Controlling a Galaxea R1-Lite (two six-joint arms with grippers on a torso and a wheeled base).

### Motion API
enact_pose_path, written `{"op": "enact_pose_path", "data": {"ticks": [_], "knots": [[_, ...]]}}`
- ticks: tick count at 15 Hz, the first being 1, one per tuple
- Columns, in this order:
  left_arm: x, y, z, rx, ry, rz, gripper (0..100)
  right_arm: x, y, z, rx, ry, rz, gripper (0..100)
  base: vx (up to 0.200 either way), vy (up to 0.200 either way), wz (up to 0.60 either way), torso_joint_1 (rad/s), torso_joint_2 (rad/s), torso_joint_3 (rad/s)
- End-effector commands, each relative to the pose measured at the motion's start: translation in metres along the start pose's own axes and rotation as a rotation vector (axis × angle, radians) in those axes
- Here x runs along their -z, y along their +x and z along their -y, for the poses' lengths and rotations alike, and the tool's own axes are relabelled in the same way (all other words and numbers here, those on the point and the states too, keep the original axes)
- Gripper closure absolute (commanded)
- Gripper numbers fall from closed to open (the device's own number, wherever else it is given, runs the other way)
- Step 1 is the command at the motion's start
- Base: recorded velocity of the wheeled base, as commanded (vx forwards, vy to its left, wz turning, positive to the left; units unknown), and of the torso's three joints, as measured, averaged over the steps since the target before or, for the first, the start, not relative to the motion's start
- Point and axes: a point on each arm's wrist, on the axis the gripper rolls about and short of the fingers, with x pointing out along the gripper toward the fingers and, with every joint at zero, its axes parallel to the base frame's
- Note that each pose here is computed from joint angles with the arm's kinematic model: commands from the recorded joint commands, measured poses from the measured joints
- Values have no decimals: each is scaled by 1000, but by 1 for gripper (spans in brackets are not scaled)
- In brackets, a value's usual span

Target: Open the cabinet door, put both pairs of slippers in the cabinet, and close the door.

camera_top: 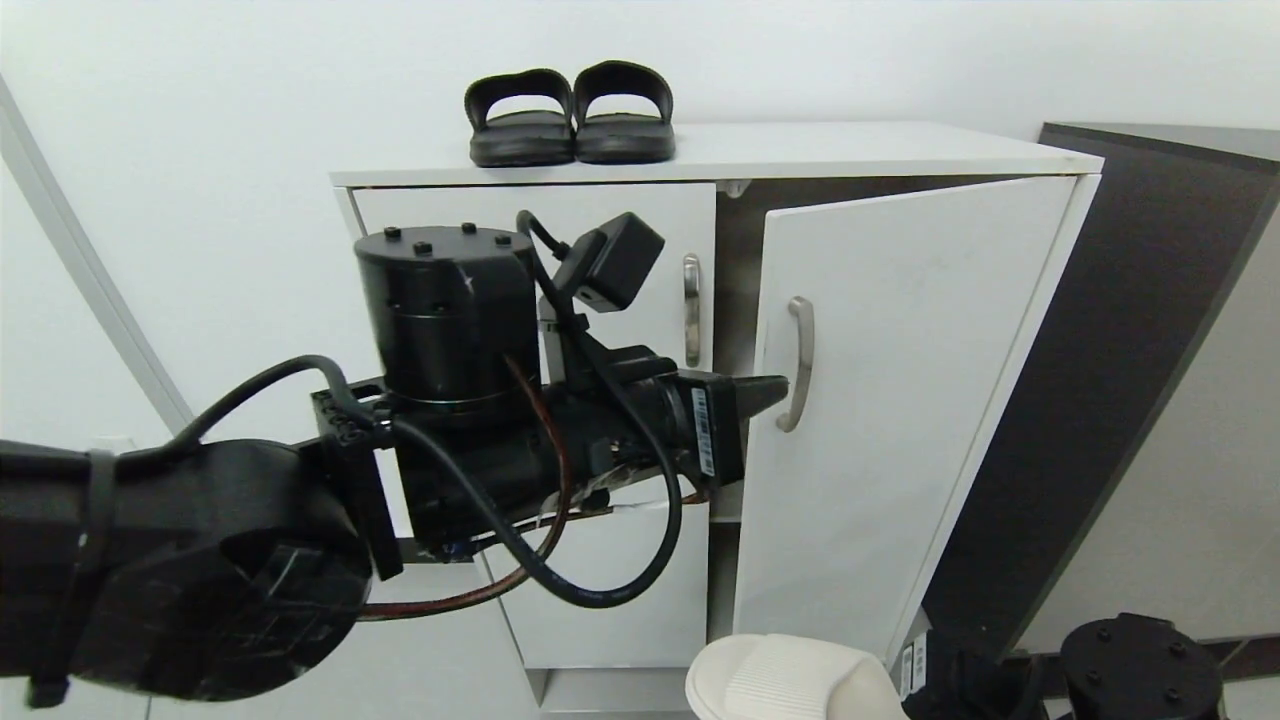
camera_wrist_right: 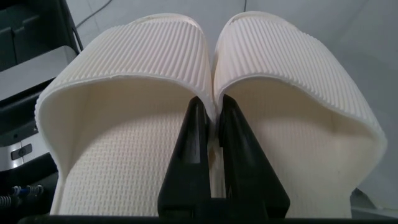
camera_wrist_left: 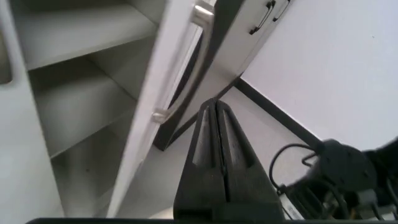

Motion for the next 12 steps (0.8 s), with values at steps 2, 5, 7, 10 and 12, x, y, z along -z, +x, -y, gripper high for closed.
{"op": "enact_pose_path", "data": {"ticks": [2,5,7,10,12], "knots": [[-5,-29,7,-13,3,32,100,0,0,-1,-5,-8,9,100,0,0,0,0,0,0],[-9,-38,0,-29,9,70,100,1,1,-2,-8,-18,5,100,0,0,0,0,0,0],[-9,-32,-13,-59,8,88,100,2,2,-2,-9,-16,-5,100,0,0,0,0,0,0],[-1,-7,-37,-91,8,105,100,4,3,-2,-11,-15,-12,100,0,0,0,0,0,0],[0,8,-45,-96,8,108,100,5,2,-2,-10,-14,-18,100,0,0,0,0,0,0]]}}
